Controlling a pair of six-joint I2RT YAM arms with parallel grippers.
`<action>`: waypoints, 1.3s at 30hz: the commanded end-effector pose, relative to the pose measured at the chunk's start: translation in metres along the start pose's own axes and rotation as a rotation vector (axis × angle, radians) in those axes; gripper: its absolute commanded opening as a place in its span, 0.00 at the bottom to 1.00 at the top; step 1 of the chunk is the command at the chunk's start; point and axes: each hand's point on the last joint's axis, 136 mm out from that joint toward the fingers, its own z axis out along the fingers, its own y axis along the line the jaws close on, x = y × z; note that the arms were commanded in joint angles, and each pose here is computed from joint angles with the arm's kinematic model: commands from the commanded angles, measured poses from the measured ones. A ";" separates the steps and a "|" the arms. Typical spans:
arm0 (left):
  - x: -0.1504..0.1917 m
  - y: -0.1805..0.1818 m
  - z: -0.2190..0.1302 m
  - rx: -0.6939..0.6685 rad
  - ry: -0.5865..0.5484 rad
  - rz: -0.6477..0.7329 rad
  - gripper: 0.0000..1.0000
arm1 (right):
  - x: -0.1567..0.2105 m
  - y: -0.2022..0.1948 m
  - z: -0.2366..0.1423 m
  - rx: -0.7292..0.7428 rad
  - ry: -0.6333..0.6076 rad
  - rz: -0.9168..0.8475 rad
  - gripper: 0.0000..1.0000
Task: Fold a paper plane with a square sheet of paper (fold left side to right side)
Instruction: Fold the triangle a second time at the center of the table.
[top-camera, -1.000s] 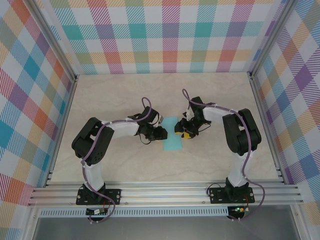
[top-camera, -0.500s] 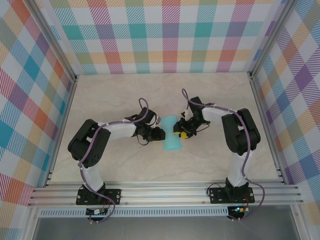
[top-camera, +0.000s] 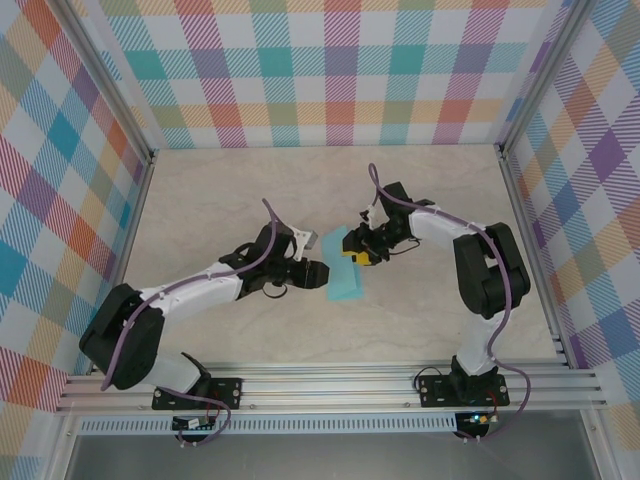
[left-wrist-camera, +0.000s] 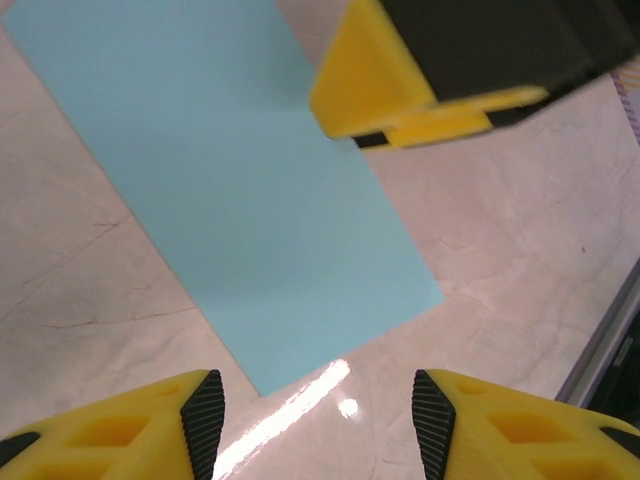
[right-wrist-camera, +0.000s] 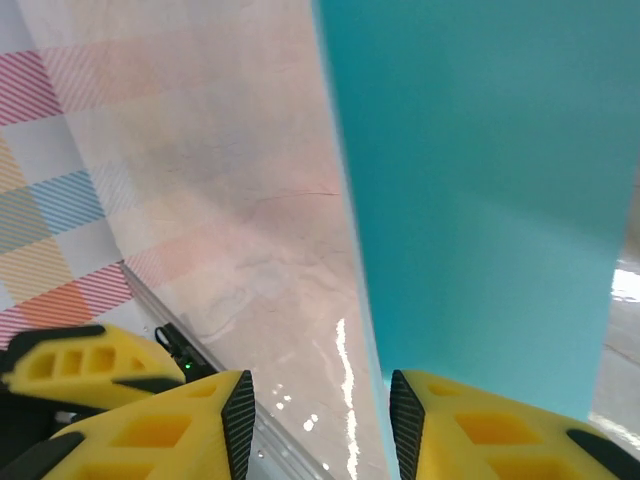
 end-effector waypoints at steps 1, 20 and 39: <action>0.001 -0.010 -0.005 -0.028 -0.037 0.132 0.58 | 0.002 0.024 -0.009 -0.066 0.001 -0.026 0.42; 0.021 -0.041 0.062 -0.284 0.129 0.381 0.70 | 0.001 0.020 -0.004 -0.054 0.015 0.045 0.42; 0.023 -0.039 0.073 -0.447 0.164 0.507 0.52 | -0.001 0.013 0.003 -0.037 0.023 0.062 0.41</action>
